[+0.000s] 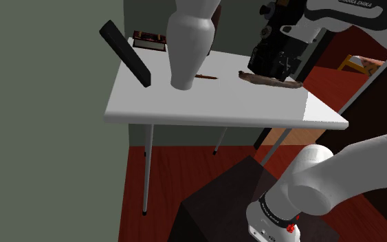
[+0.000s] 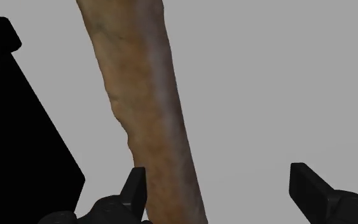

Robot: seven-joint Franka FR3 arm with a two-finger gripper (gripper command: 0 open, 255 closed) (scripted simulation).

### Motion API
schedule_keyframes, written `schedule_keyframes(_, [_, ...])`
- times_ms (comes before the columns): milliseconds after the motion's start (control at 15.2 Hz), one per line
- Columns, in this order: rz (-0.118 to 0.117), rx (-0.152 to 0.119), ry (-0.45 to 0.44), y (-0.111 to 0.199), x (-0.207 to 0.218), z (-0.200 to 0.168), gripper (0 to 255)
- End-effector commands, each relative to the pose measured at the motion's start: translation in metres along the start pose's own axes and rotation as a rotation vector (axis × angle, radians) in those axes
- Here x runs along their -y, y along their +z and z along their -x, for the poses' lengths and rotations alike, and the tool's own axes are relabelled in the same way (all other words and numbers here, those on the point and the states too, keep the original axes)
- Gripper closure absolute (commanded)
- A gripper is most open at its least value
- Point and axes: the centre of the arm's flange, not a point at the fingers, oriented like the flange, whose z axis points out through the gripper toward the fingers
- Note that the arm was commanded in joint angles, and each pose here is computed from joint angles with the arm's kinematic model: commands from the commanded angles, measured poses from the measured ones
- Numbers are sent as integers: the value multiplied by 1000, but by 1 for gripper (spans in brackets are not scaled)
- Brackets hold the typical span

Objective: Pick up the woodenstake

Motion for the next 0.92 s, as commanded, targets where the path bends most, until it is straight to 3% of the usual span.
schedule_keyframes(0, [-13,1,-82,-7,-25,11,0])
schedule_keyframes(66, [-20,0,-119,-10,-38,16,0])
schedule_keyframes(726, [-20,0,-121,30,-43,22,0])
schedule_keyframes(792, [-20,0,-121,30,-42,22,255])
schedule_keyframes(858, [-20,0,-121,29,-42,22,255])
